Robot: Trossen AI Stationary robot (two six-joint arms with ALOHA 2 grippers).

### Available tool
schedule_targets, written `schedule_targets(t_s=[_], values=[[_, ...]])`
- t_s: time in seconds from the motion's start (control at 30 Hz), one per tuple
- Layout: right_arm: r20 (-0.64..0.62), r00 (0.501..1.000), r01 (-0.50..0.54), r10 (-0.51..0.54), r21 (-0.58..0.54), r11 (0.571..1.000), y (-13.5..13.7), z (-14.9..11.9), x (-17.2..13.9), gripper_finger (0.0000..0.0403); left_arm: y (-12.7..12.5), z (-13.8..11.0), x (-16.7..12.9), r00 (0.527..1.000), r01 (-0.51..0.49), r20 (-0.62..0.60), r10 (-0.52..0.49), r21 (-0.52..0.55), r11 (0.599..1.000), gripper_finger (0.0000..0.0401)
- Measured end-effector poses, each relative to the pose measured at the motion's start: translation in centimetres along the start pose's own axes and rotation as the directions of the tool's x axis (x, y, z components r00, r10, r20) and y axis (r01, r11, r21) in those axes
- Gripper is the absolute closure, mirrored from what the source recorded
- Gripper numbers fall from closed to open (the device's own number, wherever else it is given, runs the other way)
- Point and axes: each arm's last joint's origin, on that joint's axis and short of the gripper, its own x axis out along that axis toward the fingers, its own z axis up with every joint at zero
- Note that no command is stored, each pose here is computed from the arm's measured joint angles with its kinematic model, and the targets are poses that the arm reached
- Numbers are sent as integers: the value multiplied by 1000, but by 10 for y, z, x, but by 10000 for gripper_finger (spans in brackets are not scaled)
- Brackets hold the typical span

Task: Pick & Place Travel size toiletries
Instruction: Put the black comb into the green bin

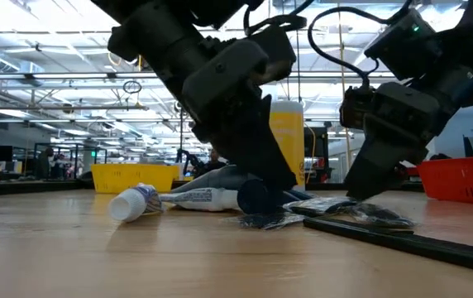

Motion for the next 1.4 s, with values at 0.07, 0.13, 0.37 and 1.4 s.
schedule_targets(t_s=[0.07, 0.13, 0.37, 1.4], values=[[-2, 1000, 1, -1, 1, 1000, 0, 0, 1, 140, -2, 1, 0, 1000, 5, 10, -5, 13, 1000, 338], [-3, 1000, -2, 2, 1, 1000, 0, 0, 2, 140, -6, 3, -3, 999, 19, 31, -20, 25, 999, 344], [-10, 999, -52, 52, 6, 999, 2, 0, 2, 140, -12, 6, -1, 995, 55, 80, -58, 37, 998, 367], [-11, 987, -159, 159, 47, 986, 1, 8, 1, 171, 1, 21, -9, 984, 69, 163, -67, -8, 998, 393]])
